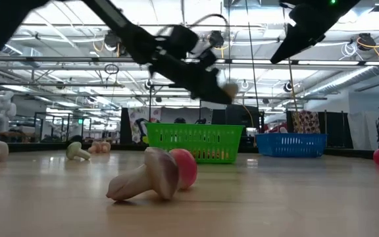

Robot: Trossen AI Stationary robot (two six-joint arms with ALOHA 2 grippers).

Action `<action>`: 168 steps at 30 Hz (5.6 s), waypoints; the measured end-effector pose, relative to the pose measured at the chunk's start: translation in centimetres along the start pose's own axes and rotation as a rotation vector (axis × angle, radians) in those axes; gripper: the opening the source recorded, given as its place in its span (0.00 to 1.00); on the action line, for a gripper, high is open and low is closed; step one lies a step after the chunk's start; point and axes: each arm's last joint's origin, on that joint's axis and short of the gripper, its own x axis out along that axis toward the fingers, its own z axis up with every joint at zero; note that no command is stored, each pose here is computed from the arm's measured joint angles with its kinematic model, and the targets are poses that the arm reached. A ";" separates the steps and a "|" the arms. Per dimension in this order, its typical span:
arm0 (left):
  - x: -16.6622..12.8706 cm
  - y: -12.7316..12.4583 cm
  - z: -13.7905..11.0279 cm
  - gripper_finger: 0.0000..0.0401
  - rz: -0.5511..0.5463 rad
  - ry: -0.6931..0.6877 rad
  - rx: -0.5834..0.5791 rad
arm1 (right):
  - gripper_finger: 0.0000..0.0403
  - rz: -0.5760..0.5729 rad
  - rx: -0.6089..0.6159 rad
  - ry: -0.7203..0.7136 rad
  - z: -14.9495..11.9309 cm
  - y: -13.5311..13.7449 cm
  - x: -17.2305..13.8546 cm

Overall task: Sort produce into baskets
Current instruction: Put the garlic into the blue bin

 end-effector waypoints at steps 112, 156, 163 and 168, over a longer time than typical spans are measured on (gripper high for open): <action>-25.8 3.9 1.8 0.21 0.043 0.531 -0.100 | 0.28 0.003 0.076 -0.070 2.7 1.2 8.0; -28.3 -5.3 -6.3 0.21 -0.091 -0.174 -0.002 | 0.63 0.038 0.529 0.350 3.1 -5.5 27.2; -28.3 -5.3 -6.3 0.21 -0.091 -0.177 -0.003 | 0.63 -0.033 0.516 0.366 2.4 -4.5 27.8; -28.3 -5.3 -6.3 0.21 -0.091 -0.177 -0.006 | 0.63 -0.024 0.521 0.356 1.8 -3.7 28.9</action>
